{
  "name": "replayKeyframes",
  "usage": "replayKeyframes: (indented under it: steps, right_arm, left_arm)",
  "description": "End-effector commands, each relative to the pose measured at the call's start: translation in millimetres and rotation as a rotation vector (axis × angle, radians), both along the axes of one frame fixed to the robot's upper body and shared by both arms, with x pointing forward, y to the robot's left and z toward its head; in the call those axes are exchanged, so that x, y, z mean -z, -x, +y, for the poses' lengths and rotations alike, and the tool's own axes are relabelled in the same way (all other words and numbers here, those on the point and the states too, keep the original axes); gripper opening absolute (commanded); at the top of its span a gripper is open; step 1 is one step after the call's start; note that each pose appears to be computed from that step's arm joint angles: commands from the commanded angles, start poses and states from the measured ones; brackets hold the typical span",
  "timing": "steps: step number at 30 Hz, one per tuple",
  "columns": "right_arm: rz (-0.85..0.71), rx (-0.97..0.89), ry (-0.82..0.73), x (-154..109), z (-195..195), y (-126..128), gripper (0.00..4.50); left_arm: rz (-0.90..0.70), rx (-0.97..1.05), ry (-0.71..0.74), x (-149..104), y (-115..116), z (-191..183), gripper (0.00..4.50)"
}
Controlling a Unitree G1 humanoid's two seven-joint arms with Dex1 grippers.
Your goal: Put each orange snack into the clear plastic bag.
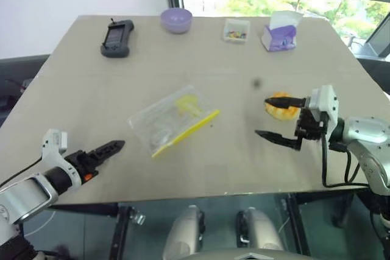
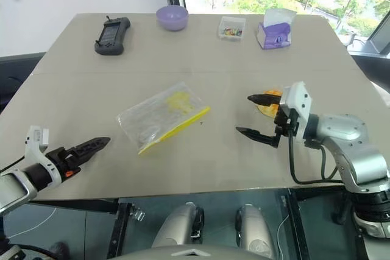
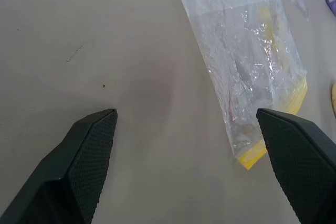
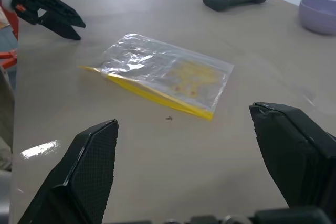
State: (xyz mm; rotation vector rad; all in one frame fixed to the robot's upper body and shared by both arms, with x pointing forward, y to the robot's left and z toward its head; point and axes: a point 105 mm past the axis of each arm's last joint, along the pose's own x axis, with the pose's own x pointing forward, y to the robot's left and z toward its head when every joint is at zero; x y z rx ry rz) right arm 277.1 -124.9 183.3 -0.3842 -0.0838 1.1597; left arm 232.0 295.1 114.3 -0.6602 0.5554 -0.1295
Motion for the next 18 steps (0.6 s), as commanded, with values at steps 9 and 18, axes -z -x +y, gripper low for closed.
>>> replayKeyframes:
  steps: [9, 18]
  right_arm:
    - [-0.073, 0.043, -0.013, -9.3, 0.9, 7.7, 4.38]
    - [-0.088, 0.065, -0.009, -11.3, 2.9, 13.0, 4.38]
  left_arm:
    - [0.115, 0.145, 0.047, 4.4, -37.9, -40.8, 4.50]
    - [0.341, 0.243, 0.209, 37.8, -58.8, -66.7, 4.50]
